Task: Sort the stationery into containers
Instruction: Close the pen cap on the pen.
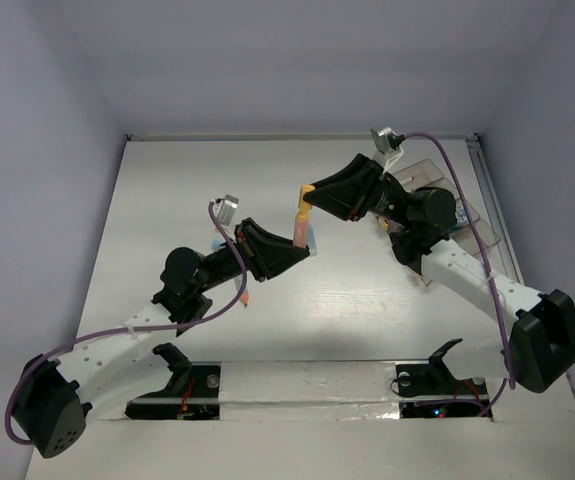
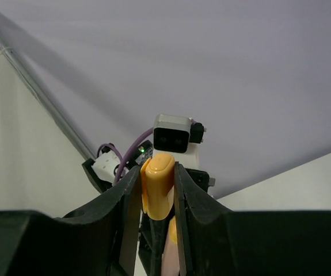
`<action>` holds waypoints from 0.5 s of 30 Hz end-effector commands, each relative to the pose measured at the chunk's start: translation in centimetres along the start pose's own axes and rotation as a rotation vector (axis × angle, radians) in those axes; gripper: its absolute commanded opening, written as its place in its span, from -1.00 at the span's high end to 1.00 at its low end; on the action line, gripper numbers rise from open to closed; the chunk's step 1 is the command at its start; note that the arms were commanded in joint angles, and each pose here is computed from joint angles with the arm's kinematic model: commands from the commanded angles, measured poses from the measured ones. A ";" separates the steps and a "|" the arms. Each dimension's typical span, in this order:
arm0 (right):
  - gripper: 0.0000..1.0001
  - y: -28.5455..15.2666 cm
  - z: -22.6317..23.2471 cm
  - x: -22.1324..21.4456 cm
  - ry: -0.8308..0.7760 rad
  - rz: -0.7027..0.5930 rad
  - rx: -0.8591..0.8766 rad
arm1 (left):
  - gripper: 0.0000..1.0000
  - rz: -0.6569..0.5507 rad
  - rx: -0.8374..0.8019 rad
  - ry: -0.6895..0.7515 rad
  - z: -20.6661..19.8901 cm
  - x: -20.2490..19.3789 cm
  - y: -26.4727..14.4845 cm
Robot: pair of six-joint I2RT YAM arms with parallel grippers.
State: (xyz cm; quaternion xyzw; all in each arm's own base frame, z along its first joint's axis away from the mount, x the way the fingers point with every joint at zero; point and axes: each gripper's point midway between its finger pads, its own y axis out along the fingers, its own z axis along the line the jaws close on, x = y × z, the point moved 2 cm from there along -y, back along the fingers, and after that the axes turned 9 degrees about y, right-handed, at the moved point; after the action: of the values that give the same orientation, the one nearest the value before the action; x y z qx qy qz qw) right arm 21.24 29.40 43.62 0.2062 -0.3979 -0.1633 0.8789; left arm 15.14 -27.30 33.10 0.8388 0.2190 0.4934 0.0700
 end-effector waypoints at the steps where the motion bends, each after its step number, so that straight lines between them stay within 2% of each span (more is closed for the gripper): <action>1: 1.00 0.7 2.3 0.6 -0.044 0.003 0.102 | 1.00 -0.065 -0.076 0.080 -2.7 2.5 0.0; 15: 1.00 1.1 2.5 0.7 -0.011 0.012 0.148 | 1.00 -0.052 -0.075 0.107 -3.0 2.6 -0.3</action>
State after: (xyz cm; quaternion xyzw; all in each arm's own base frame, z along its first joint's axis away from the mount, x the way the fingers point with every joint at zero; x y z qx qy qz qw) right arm 21.46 30.14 42.98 0.2249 -0.3723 -0.1382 0.8898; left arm 14.68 -26.71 33.21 0.8302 0.2199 0.5086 0.0608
